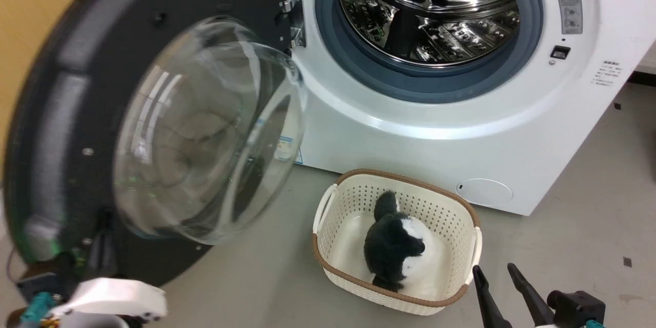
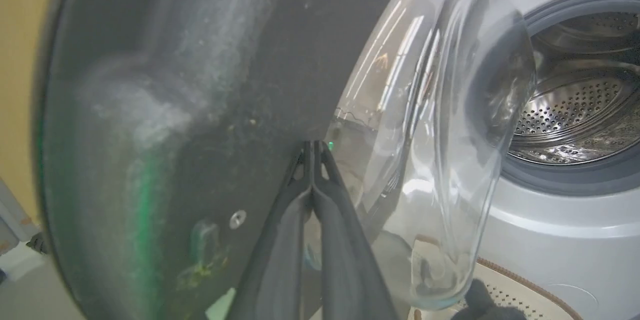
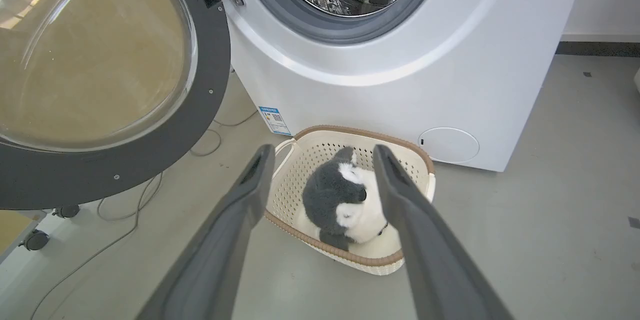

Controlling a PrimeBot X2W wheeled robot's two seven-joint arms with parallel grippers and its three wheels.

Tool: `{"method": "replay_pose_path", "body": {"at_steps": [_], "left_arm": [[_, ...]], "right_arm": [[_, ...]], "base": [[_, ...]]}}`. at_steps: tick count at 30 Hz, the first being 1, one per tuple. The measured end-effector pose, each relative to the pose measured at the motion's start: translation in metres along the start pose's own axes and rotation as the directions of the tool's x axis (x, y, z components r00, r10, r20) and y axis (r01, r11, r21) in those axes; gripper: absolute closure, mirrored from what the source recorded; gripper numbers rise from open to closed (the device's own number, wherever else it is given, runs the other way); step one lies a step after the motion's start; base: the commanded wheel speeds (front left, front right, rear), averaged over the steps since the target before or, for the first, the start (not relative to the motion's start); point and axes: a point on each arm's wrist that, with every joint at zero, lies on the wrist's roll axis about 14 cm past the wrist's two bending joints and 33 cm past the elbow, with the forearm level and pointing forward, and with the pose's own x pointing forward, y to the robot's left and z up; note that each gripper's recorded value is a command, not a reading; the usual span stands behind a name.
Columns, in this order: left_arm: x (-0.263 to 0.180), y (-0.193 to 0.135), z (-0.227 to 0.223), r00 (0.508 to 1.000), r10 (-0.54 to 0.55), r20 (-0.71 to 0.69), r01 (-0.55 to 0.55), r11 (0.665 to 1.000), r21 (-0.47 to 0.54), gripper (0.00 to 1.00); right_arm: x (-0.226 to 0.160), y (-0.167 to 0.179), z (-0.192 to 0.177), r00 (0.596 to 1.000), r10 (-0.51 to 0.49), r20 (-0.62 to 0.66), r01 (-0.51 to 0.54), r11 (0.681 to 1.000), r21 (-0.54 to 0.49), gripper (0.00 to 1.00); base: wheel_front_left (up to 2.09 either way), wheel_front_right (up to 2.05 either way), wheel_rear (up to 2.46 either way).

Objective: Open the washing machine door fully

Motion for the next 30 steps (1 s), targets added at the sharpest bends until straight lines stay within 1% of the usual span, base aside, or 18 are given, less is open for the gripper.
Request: {"method": "replay_pose_path", "body": {"at_steps": [5, 8, 12, 15, 19, 24, 26, 30], "left_arm": [[0.013, 0.025, -0.004, 0.998, 0.064, -0.001, -0.064, 0.998, 0.008, 1.0], [0.017, 0.034, -0.006, 0.997, 0.08, -0.006, -0.08, 0.997, 0.018, 1.0], [0.023, 0.043, -0.008, 0.996, 0.091, -0.013, -0.091, 0.995, 0.043, 1.0], [0.024, 0.043, -0.008, 0.996, 0.09, -0.008, -0.089, 0.994, 0.057, 1.0], [0.016, 0.03, -0.006, 0.998, 0.064, 0.017, -0.065, 0.996, 0.067, 1.0], [-0.014, 0.017, -0.009, 0.999, 0.051, 0.02, -0.052, 0.996, 0.072, 1.0], [-0.028, 0.007, -0.014, 1.0, 0.029, 0.008, -0.03, 0.997, 0.065, 1.0], [-0.046, -0.019, -0.023, 0.998, -0.047, -0.036, 0.049, 0.998, 0.049, 1.0]], "right_arm": [[-0.001, -0.002, -0.003, 1.0, -0.008, -0.009, 0.008, 1.0, 0.005, 0.0], [-0.002, -0.003, -0.003, 1.0, -0.011, -0.008, 0.011, 1.0, 0.008, 0.0], [-0.003, -0.005, -0.003, 1.0, -0.017, -0.007, 0.017, 1.0, 0.011, 0.0], [-0.003, -0.006, -0.001, 1.0, -0.023, -0.001, 0.023, 1.0, 0.011, 0.0], [-0.008, -0.011, 0.002, 0.999, -0.041, 0.012, 0.041, 0.999, 0.008, 0.0], [-0.014, -0.013, 0.009, 0.998, -0.054, 0.036, 0.054, 0.999, 0.003, 0.0], [-0.016, -0.014, 0.013, 0.997, -0.058, 0.051, 0.058, 0.998, -0.001, 0.0], [-0.019, -0.015, 0.018, 0.996, -0.063, 0.065, 0.064, 0.998, -0.018, 0.0]], "base": [[0.0, 0.0, 0.0], [0.0, 0.0, 0.0], [0.0, 0.0, 0.0], [0.0, 0.0, 0.0], [0.0, 0.0, 0.0], [0.0, 0.0, 0.0], [0.0, 0.0, 0.0], [0.0, 0.0, 0.0]]}}
